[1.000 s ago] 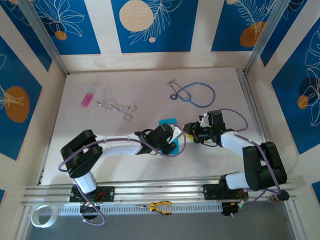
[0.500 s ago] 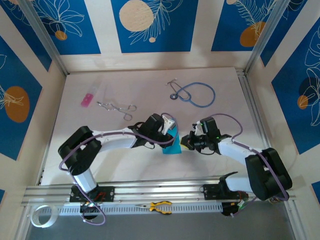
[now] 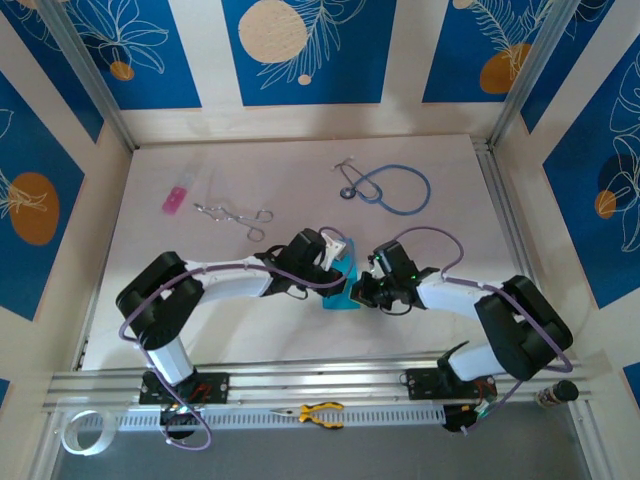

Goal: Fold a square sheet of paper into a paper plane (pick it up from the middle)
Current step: Fold the triangle a second time at the center of the table.

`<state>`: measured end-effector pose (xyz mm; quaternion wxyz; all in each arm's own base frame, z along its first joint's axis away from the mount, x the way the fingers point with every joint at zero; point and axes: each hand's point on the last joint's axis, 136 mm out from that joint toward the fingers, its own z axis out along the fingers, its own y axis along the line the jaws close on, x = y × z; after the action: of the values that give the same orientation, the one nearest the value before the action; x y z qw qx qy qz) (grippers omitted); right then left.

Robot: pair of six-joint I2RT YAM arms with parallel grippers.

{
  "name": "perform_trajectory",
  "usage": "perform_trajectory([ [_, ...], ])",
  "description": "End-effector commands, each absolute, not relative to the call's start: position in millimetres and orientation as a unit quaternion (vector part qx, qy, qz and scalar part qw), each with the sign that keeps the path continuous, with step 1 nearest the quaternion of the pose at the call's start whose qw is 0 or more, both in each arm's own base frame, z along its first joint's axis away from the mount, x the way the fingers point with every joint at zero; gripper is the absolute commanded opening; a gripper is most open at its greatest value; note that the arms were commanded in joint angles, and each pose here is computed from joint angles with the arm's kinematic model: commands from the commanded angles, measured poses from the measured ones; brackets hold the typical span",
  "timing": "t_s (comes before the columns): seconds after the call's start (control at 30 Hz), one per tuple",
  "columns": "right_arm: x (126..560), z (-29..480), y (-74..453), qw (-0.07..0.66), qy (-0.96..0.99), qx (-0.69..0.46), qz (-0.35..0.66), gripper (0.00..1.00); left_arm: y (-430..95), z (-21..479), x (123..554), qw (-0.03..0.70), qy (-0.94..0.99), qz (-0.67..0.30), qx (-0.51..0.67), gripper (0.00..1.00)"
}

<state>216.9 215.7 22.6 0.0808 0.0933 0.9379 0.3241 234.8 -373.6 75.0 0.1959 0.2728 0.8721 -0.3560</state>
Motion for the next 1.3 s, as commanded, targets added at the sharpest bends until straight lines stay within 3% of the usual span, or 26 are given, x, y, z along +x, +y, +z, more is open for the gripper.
perform_trajectory([
  [0.0,227.4,18.8,211.1,0.116,0.939,0.110,0.303,0.00,-371.1,66.6,236.9,0.187,0.876,-0.359,0.262,0.00],
  [0.6,210.8,-12.8,185.6,0.084,0.964,0.106,0.230,0.00,-362.7,60.3,254.1,0.176,0.879,-0.383,0.224,0.00],
  [1.27,220.8,8.0,214.5,0.077,0.957,0.062,0.274,0.00,-342.3,39.2,256.9,0.168,0.896,-0.329,0.247,0.02],
])
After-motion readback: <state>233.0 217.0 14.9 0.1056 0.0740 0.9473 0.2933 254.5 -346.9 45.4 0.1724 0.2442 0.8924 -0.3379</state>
